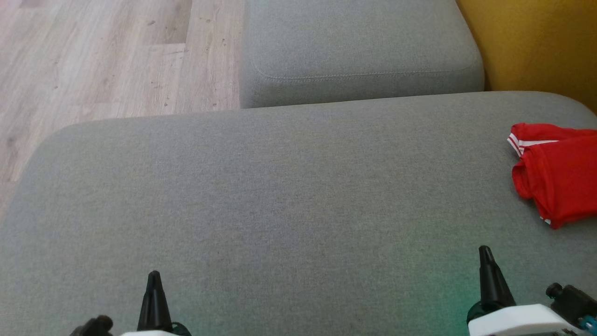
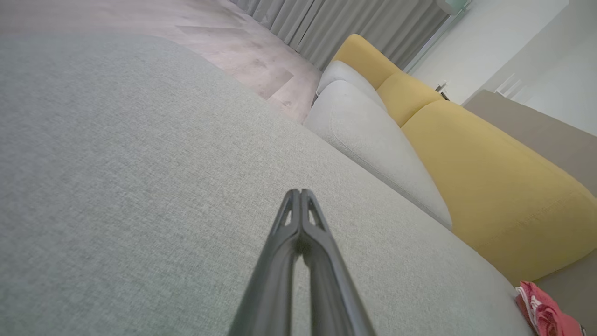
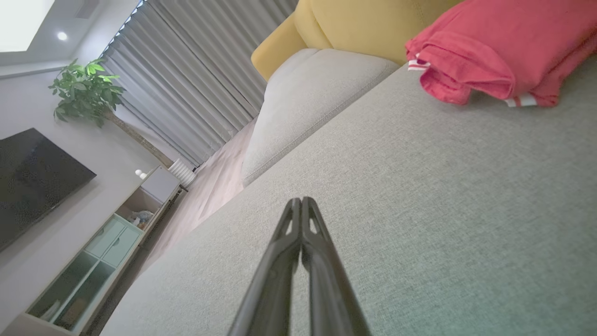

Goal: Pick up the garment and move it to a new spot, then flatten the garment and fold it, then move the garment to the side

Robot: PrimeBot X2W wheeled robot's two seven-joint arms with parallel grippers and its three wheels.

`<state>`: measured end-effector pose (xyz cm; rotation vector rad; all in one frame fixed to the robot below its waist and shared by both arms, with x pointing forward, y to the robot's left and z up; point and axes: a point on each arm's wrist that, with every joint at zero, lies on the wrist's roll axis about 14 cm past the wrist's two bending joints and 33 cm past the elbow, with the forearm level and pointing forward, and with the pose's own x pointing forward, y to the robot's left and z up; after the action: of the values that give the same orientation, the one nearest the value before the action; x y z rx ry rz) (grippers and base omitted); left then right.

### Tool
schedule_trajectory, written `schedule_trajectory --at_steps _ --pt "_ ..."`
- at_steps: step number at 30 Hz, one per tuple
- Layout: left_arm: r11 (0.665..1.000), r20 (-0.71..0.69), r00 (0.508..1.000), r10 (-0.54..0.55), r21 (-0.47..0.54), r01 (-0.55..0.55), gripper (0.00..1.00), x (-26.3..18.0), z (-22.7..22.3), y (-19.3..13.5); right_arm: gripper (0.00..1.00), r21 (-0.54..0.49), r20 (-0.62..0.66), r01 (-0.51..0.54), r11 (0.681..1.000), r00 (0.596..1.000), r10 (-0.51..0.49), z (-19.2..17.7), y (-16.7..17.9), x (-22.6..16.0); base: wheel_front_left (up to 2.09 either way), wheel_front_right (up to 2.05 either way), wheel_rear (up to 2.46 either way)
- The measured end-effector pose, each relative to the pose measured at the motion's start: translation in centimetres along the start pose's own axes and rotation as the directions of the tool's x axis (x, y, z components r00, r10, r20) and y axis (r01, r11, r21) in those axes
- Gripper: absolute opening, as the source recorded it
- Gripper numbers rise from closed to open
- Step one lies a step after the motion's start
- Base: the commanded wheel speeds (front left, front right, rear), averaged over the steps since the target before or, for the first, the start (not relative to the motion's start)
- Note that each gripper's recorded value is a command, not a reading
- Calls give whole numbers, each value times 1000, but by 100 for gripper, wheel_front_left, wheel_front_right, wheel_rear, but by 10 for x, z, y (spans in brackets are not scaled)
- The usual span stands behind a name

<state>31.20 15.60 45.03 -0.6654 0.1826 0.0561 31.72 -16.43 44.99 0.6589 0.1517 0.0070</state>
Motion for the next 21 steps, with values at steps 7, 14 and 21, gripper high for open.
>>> schedule_trajectory --at_steps 7,14,21 --pt "996 -10 1000 13 -84 -13 0 5 2 4 0 87 -2 21 996 1000 -20 1 -5 2 0 0 0" --pt "986 -23 1000 9 -168 -12 0 10 4 4 0 172 10 25 985 1000 -27 8 -5 9 0 0 0" --pt "971 -21 1000 6 -239 -11 0 15 7 5 0 245 9 36 969 999 -40 11 -9 11 0 0 0"
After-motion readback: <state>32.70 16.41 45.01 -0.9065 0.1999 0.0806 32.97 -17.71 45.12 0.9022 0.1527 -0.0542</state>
